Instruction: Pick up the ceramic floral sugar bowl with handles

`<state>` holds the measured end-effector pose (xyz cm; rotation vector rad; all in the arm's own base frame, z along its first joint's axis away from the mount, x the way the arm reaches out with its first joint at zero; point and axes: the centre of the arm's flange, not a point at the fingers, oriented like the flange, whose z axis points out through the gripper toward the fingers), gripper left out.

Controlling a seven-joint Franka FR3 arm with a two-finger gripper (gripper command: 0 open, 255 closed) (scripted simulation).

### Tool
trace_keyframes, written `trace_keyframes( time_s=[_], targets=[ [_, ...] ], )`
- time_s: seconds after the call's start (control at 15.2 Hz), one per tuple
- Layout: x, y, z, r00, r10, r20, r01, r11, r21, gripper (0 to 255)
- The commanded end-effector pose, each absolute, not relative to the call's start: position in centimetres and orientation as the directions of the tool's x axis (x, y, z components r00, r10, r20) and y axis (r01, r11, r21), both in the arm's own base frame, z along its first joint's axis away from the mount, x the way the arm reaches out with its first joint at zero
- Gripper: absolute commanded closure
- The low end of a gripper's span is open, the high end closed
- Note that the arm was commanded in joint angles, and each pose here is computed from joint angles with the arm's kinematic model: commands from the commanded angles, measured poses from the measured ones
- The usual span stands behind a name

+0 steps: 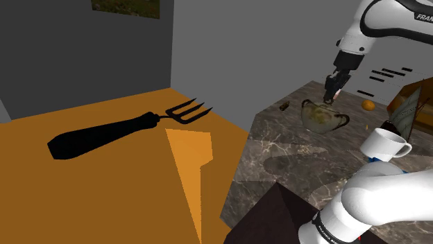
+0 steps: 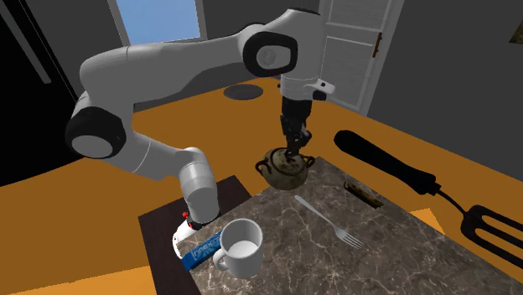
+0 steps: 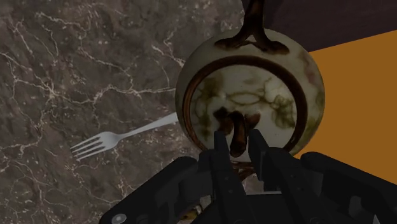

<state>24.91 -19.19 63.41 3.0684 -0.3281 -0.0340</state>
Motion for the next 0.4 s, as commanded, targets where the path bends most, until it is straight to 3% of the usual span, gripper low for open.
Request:
trace_keyframes(
  time_s=[0.0, 0.33],
  targets=[
    [24.9, -19.1, 64.6, 0.977, -0.212, -0.015, -0.211, -0.976, 0.058, 255],
    [24.9, -19.1, 66.2, 0.977, -0.212, -0.015, -0.211, -0.976, 0.058, 255]
  ],
)
